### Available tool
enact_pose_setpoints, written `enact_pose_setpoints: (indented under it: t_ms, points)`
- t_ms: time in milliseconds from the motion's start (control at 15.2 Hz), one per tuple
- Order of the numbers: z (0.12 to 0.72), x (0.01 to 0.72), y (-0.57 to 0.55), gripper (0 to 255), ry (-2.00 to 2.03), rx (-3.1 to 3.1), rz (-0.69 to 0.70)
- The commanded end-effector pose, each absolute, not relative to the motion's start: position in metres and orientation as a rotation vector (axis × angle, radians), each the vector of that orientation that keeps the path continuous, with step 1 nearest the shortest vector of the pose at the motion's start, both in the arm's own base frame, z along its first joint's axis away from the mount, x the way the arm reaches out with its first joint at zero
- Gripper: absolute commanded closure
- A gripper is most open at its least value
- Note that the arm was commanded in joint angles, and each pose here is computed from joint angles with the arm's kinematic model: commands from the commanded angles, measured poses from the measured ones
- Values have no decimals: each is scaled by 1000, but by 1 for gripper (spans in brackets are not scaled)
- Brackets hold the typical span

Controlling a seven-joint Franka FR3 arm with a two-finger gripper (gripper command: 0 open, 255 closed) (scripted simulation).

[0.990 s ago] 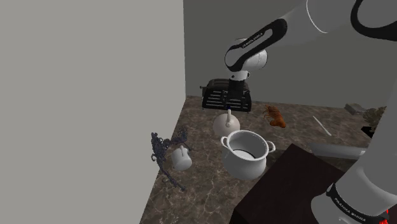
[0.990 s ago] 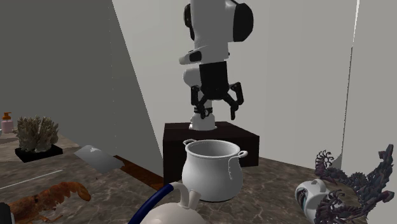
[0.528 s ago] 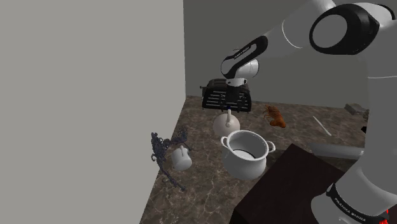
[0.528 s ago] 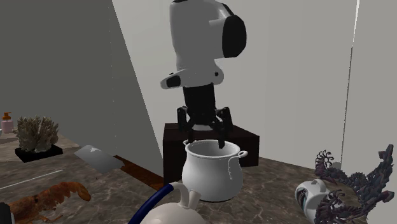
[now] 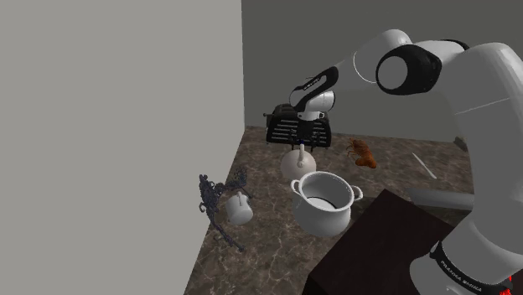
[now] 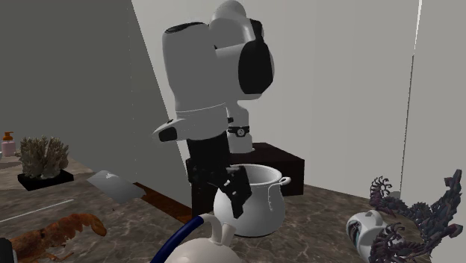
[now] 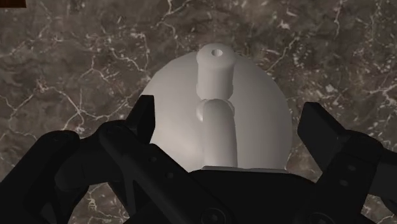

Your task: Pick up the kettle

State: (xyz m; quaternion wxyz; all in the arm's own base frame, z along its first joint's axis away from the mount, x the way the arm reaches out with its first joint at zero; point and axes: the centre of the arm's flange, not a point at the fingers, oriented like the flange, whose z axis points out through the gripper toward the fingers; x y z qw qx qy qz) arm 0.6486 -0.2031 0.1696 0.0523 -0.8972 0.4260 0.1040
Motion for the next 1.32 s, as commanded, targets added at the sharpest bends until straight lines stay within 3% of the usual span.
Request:
enact_pose_setpoints:
  t_ms: [0,462,528,1254]
  points:
    - [160,649,-207,0,1302,-2725,316]
    - [131,649,-207,0,1302,-2725,316]
    - [131,649,-207,255,1302,-2725,316]
    - [141,649,-207,255,1302,-2725,316]
